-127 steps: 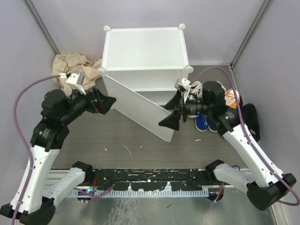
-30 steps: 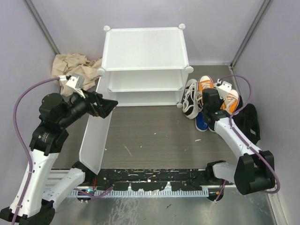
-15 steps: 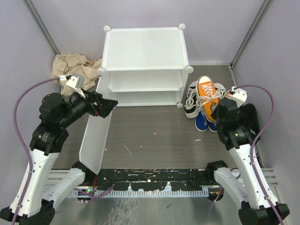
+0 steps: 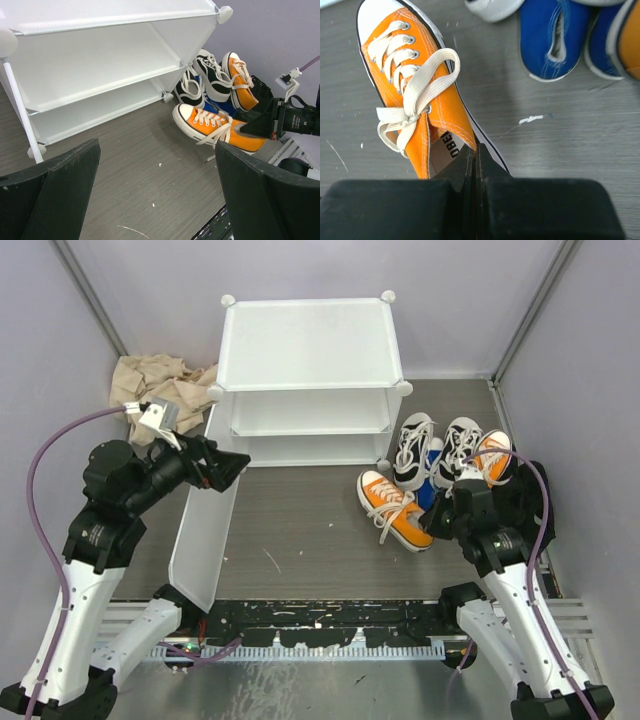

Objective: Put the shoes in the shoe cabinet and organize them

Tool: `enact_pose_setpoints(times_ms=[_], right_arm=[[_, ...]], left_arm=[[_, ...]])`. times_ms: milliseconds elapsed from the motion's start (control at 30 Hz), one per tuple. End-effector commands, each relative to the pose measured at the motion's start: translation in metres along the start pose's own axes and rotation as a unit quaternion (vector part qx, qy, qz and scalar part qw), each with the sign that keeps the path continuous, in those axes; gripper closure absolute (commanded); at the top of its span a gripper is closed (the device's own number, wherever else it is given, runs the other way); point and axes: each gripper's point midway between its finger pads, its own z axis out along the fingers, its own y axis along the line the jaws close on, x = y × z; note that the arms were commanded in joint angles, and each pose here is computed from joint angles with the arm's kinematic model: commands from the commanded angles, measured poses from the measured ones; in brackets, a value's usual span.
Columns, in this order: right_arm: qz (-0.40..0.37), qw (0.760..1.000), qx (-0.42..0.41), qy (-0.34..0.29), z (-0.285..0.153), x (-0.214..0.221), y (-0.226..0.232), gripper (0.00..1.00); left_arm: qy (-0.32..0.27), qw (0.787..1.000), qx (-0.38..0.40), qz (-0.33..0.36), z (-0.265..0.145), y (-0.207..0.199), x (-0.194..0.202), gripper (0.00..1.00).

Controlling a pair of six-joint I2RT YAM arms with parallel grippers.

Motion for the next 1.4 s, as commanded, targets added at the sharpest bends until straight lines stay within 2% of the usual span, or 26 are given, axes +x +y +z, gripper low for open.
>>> enact_pose_setpoints(times_ms=[0,100,333,433,533,567,600,633,667,700,767,867,933,1033,1100,1200,1367], right_arm=[[0.013,0.993,-0.108,-0.033,0.002,-0.020,0.047,0.99],[-0.005,0.992,-0.124,-0.029,0.012,-0.011,0.068,0.99],[-0.103,0.984,-0.134,-0.047,0.040,0.024,0.166,0.99],[-0.083,0.983,-0.153,-0.051,0.058,0.031,0.196,0.99],[-0.048,0.985,-0.154,-0.057,0.076,0.037,0.205,0.99],[-0.046,0.986,-0.153,-0.054,0.080,0.040,0.205,0.97],[-0.050,0.986,-0.151,-0.051,0.083,0.043,0.206,0.83],[-0.061,0.986,-0.148,-0.048,0.084,0.044,0.205,0.57],[-0.071,0.986,-0.140,-0.048,0.085,0.045,0.200,0.34],[-0.078,0.987,-0.126,-0.054,0.085,0.043,0.194,0.21],[-0.097,0.988,-0.096,-0.074,0.080,0.033,0.177,0.10],[-0.125,0.984,-0.038,-0.118,0.062,0.004,0.152,0.06],[-0.136,0.978,0.039,-0.154,0.045,-0.022,0.121,0.01],[-0.128,0.963,0.146,-0.185,0.025,-0.059,0.067,0.00],[-0.095,0.963,0.177,-0.181,0.020,-0.079,0.033,0.01],[-0.041,0.955,0.205,-0.209,0.003,-0.104,-0.005,0.03],[-0.011,0.946,0.249,-0.206,0.009,-0.120,-0.040,0.05]], left_arm=[[-0.014,1.000,0.000,0.002,0.003,0.000,-0.007,0.02],[-0.010,1.000,-0.004,0.001,0.006,0.003,-0.005,0.02],[-0.012,1.000,-0.011,0.005,0.009,0.006,-0.009,0.02],[-0.013,1.000,-0.010,0.008,0.007,0.004,-0.012,0.02],[-0.013,1.000,-0.010,0.009,0.004,0.003,-0.011,0.02],[-0.013,1.000,-0.010,0.010,0.003,0.003,-0.010,0.02],[-0.013,1.000,-0.011,0.012,0.002,0.003,-0.010,0.02],[-0.011,1.000,-0.013,0.013,0.001,0.004,-0.008,0.02],[-0.010,1.000,-0.014,0.015,0.001,0.005,-0.006,0.02],[-0.008,1.000,-0.016,0.016,0.001,0.006,-0.004,0.02],[-0.005,1.000,-0.016,0.018,0.002,0.007,-0.001,0.02],[-0.003,1.000,-0.015,0.017,0.004,0.008,0.001,0.02],[0.000,1.000,-0.013,0.016,0.006,0.008,0.003,0.02],[-0.001,1.000,-0.008,0.016,0.006,0.007,0.003,0.02],[-0.005,1.000,-0.004,0.014,0.006,0.006,0.003,0.02],[-0.006,1.000,-0.003,0.013,0.005,0.006,0.006,0.02],[-0.006,1.000,0.008,0.007,0.004,0.002,0.008,0.02]])
